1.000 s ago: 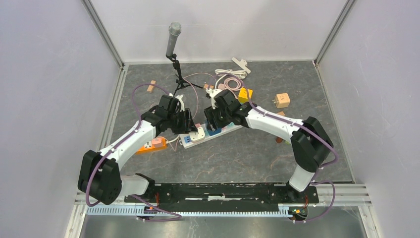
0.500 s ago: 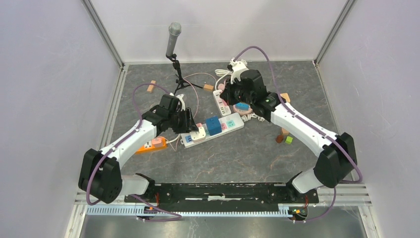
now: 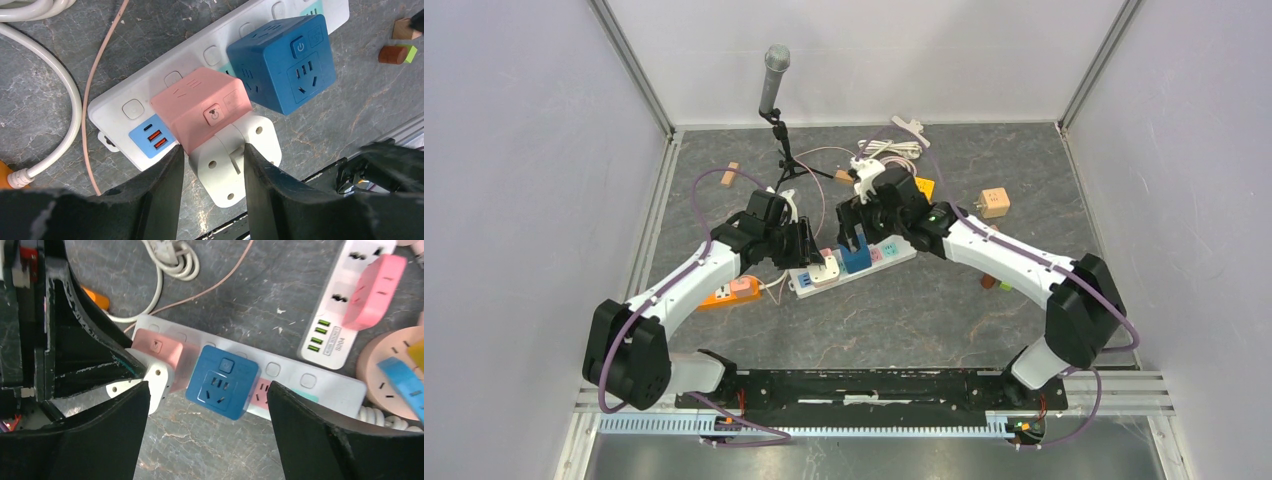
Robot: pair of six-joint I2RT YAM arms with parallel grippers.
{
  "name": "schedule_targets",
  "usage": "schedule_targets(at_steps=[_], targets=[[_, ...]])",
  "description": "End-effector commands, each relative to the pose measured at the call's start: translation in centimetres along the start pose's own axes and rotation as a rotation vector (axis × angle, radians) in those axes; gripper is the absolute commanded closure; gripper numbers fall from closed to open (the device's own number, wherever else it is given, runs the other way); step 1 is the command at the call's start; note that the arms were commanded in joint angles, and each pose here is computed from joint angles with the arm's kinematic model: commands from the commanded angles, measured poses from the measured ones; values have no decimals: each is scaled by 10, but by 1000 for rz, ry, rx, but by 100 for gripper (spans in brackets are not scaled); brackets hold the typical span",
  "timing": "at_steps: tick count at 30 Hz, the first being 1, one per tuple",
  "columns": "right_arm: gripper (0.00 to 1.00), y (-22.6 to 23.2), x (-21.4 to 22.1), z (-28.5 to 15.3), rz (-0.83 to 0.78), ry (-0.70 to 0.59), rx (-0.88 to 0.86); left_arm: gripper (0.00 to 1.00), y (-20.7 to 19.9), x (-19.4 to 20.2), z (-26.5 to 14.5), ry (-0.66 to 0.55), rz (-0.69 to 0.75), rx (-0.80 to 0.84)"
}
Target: Pull the plug off the socket
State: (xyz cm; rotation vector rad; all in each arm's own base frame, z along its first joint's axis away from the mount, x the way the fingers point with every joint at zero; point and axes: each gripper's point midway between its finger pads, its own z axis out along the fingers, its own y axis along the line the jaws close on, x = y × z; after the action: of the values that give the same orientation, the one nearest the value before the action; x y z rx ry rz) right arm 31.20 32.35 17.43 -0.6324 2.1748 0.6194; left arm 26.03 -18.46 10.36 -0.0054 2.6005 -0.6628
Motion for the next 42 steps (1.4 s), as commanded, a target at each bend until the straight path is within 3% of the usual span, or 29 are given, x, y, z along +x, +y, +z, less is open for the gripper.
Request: schedule_targets(at_steps=[1, 11, 15, 16, 19, 21, 34, 39, 42], targets=[[8, 0, 27, 14, -31, 81, 47, 50, 67, 47, 0, 157, 6, -283], [16, 1, 61, 43, -33, 197, 89, 50, 67, 48, 2, 165, 10, -281], [26, 0, 64, 48, -31, 205, 109, 50, 67, 47, 2, 162, 12, -283], [33, -1, 64, 48, -33, 201, 118, 50, 68, 47, 2, 162, 11, -284], [79, -1, 53, 44, -35, 175, 133, 50, 69, 47, 2, 161, 13, -292], [100, 0, 38, 38, -28, 136, 141, 50, 70, 47, 2, 161, 8, -300], [100, 9, -44, -14, 39, -153, 127, 51, 75, 51, 3, 183, 0, -322], [100, -21, -58, -41, 20, -213, 280, 50, 56, 41, 0, 166, -7, -248], [100, -54, -62, -62, 20, -233, 402, 43, 39, 21, -8, 108, -3, -200]])
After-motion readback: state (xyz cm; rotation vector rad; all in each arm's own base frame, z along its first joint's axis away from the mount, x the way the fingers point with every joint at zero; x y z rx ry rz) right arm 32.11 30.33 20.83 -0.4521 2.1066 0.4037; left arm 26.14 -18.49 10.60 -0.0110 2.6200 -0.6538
